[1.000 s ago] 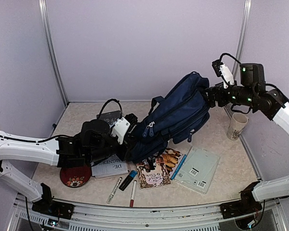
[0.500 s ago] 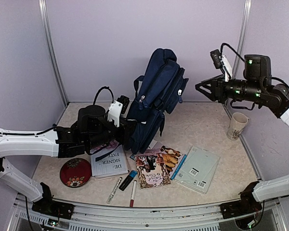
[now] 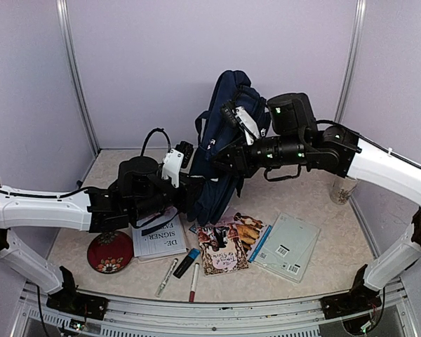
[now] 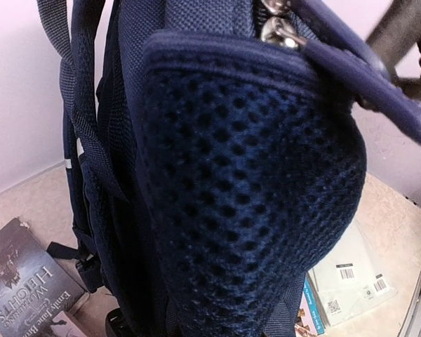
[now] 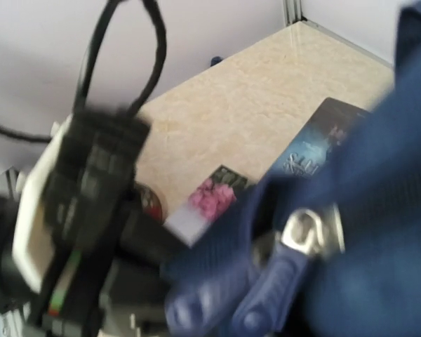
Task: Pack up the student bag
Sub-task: Pick up the largest pocket of the bag from the student bag, then unzip the largest pocket of the student bag, then hold the largest pocket of the student bag.
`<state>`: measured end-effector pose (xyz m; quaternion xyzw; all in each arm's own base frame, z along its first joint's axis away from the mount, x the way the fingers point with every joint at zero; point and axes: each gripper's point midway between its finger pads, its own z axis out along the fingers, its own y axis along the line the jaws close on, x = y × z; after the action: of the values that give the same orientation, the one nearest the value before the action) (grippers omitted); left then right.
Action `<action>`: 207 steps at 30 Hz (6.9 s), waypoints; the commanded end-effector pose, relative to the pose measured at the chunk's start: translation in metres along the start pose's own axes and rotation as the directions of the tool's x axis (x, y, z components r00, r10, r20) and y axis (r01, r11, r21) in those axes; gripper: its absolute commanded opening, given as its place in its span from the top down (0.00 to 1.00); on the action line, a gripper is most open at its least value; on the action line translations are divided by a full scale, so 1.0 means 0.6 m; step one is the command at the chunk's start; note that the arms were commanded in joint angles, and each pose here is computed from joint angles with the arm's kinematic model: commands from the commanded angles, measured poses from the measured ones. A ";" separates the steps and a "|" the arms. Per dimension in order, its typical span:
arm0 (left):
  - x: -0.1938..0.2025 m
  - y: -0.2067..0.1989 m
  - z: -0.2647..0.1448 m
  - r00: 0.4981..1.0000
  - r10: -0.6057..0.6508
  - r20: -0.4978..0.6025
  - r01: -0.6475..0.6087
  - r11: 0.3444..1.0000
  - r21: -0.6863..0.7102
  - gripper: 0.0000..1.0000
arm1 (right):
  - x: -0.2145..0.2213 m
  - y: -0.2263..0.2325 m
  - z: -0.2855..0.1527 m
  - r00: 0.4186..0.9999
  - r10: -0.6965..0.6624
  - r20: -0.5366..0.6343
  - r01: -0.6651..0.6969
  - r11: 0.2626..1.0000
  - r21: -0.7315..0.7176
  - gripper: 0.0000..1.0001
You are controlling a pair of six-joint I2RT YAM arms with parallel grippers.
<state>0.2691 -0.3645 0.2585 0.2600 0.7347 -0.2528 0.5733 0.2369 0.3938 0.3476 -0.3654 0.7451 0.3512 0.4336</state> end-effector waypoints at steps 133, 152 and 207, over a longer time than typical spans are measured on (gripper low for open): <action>-0.040 0.068 -0.142 0.954 0.062 0.295 -0.087 0.994 0.071 1.00 | 0.003 -0.189 -0.118 1.000 0.013 -0.012 -0.010 0.980 0.198 1.00; -0.057 0.096 -0.148 0.948 0.067 0.310 -0.071 0.998 0.000 1.00 | 0.076 -0.164 -0.128 0.996 0.033 -0.079 -0.025 0.994 0.103 0.90; -0.245 -0.054 0.015 0.954 0.126 0.271 -0.171 0.974 0.150 0.07 | -0.153 -0.065 -0.095 0.961 -0.240 0.140 0.233 0.970 0.064 1.00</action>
<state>0.2629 -0.4158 0.3898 0.3543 0.5925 -0.3658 0.6242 0.2894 0.3398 0.4114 -0.4036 0.7092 0.2867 0.5019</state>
